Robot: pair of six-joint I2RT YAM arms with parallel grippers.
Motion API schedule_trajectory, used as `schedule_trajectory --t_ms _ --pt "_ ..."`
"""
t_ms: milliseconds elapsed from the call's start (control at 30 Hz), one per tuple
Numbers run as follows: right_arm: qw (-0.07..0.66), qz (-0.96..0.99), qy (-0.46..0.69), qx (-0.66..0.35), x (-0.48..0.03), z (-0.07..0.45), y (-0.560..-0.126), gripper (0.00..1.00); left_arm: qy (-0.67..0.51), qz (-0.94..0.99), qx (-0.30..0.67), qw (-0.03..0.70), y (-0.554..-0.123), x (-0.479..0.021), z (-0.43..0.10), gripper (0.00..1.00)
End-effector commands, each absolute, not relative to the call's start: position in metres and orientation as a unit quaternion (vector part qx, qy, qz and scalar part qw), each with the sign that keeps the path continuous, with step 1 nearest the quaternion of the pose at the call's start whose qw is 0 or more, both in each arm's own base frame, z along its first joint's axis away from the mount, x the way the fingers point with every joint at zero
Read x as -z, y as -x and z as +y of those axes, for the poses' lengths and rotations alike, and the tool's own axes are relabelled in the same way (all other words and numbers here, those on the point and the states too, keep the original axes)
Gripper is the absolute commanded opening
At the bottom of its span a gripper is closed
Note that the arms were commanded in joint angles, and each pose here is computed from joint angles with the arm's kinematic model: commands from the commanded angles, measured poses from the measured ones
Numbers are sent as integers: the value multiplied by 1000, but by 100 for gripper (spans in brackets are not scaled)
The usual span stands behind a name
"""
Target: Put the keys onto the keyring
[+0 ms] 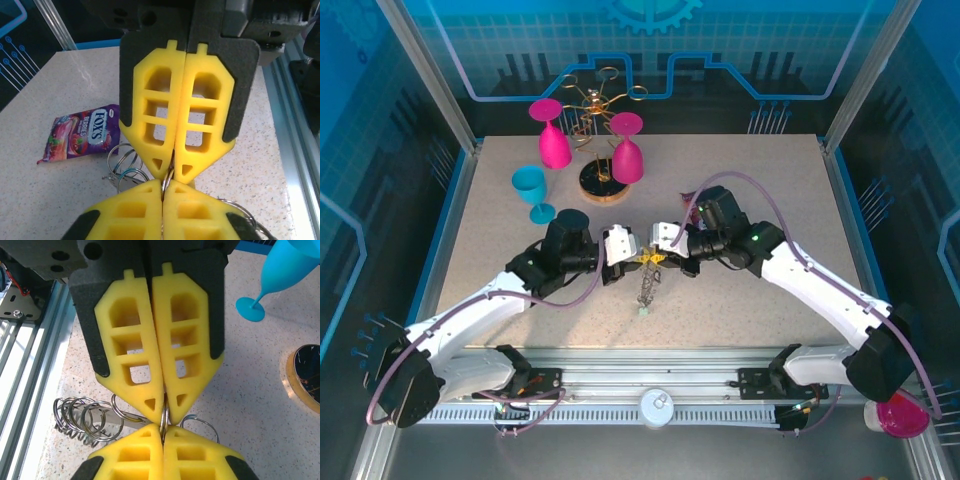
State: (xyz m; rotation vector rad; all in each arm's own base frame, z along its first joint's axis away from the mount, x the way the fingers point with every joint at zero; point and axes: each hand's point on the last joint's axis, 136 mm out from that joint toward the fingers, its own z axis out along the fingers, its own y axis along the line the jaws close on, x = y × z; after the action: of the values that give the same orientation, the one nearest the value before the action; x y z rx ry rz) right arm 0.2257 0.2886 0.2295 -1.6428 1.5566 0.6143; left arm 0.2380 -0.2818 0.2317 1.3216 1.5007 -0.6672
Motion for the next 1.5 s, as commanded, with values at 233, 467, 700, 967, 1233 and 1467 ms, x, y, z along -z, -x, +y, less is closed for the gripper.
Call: schedule_trajectory --t_ms 233,467,700,967,1233,1467 --pt "442 654 550 -272 -248 269 -230 43 -524 576 283 560 -236 -253 -281 0" --pt "444 668 521 -291 -223 267 -226 44 -499 569 297 583 -236 -260 -280 0" --pt "451 661 510 -315 -221 278 -233 41 -495 566 302 586 -235 -262 -280 0" --pt "454 640 516 -343 -226 286 -228 41 -479 567 307 596 -238 -265 -280 0" --pt "467 652 509 -313 -228 282 -239 14 -436 564 322 623 -245 -278 -276 0" --pt "446 664 527 -288 -216 281 -238 0 -416 553 348 633 -243 -287 -277 0"
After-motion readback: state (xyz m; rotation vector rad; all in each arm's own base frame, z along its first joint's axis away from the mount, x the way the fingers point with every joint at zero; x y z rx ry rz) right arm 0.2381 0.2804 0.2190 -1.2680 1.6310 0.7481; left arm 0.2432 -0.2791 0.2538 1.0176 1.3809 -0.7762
